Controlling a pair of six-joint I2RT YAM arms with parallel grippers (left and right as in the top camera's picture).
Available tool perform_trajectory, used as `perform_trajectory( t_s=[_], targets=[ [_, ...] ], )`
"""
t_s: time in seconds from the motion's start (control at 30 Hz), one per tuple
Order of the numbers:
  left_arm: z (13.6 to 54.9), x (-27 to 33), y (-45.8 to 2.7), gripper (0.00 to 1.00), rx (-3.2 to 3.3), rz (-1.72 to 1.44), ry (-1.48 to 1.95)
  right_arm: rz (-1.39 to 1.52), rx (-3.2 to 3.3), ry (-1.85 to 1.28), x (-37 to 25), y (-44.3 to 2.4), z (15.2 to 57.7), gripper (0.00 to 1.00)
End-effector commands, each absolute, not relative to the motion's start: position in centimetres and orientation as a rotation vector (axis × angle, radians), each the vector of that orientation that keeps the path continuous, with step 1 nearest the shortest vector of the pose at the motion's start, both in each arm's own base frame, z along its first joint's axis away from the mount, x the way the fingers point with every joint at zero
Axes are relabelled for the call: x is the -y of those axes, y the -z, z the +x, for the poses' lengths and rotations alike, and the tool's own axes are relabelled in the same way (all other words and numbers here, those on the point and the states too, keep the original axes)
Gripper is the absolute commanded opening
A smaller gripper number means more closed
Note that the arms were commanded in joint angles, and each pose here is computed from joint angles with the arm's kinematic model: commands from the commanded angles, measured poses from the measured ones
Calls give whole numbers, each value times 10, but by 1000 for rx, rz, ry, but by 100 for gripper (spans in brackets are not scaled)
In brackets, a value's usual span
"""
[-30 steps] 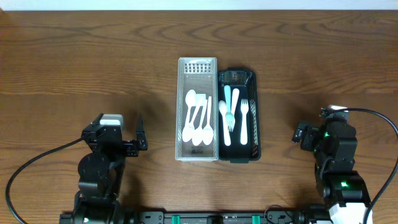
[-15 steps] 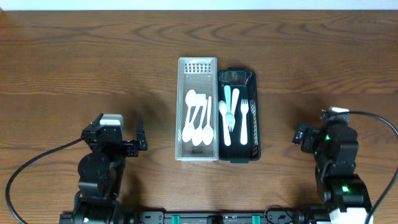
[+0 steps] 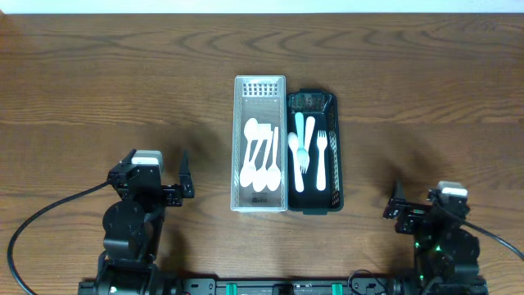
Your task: Pack container
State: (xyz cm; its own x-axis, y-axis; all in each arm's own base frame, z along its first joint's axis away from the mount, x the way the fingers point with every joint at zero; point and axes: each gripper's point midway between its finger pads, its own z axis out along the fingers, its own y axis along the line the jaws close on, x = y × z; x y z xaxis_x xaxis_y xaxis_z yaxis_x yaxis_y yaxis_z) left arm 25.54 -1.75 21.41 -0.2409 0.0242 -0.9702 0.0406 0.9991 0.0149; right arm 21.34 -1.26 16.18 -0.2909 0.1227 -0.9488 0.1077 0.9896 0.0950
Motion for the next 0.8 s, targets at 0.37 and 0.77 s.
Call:
perform_trajectory(
  t_s=[0.37,0.77],
  targets=[
    [255,18,-213,98,-1814,54,9,126,-1628,-24,6,-160,246,99],
    [255,18,-213,98,-1814,54,9,128,-1629,-21,7,-160,246,99]
  ],
)
